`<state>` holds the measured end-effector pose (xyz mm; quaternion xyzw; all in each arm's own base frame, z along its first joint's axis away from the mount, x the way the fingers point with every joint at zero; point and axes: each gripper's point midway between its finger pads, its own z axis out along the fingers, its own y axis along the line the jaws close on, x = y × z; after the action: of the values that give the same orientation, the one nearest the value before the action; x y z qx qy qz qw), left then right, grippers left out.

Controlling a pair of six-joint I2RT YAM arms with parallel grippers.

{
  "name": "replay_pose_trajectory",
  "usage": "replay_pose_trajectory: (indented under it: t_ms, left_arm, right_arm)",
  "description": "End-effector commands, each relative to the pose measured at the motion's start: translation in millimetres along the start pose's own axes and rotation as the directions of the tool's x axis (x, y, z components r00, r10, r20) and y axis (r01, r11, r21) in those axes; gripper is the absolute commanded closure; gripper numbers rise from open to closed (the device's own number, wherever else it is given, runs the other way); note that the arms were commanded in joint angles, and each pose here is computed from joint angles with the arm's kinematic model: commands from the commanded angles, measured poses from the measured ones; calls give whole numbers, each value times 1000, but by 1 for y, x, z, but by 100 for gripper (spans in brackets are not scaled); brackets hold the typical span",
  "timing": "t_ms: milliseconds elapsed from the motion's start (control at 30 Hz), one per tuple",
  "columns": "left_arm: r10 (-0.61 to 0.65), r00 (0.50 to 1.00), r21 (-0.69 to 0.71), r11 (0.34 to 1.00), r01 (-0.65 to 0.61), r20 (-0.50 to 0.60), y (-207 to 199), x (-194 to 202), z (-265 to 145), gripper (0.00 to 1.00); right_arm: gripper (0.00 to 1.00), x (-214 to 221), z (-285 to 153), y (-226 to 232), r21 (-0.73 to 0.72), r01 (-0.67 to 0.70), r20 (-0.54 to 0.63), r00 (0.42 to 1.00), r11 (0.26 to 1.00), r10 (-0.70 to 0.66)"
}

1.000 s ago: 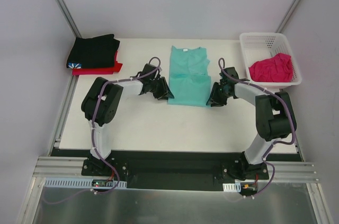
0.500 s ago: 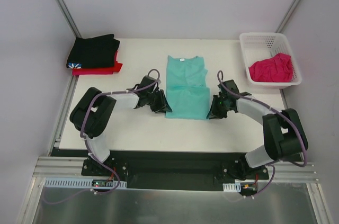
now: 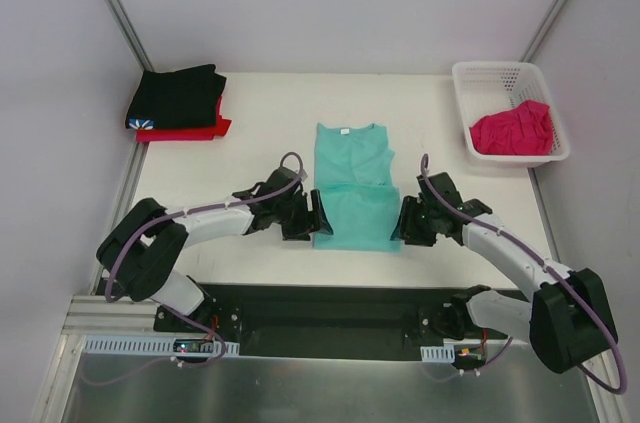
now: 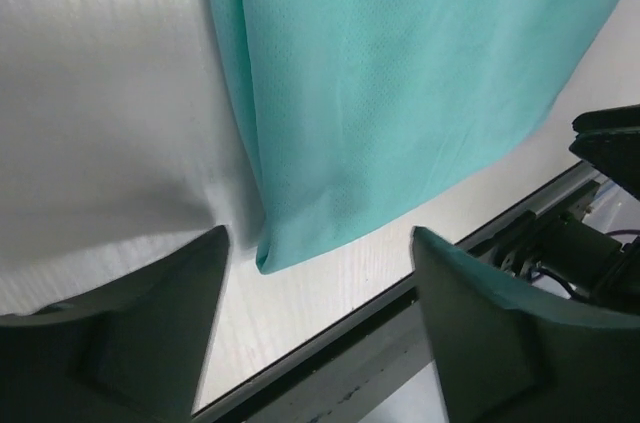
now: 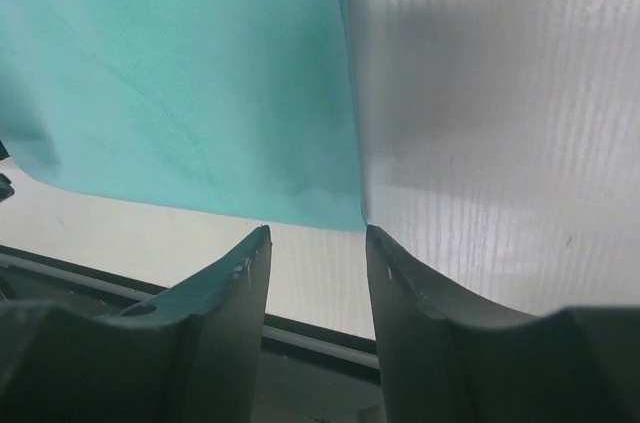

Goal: Fold and stack the t-shirts

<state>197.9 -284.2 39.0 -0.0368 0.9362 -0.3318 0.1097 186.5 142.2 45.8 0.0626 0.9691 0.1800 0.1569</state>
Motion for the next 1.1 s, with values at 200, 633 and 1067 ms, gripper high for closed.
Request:
replay_pose_trajectory:
  t_ms: [200, 633, 1067]
  left_arm:
    - [-51, 994, 34, 998, 48, 99, -7, -1, -40, 14]
    - [-66, 993, 205, 978, 46, 95, -7, 22, -43, 48]
    - [-55, 994, 283, 959, 26, 94, -13, 20, -29, 55]
  right_arm:
    - [49, 2, -17, -1, -65, -58, 139, 988, 996, 66]
    - [51, 24, -7, 1, -312, -87, 260, 950, 946, 173]
    - [52, 13, -5, -13, -288, -66, 324, 932, 955, 162]
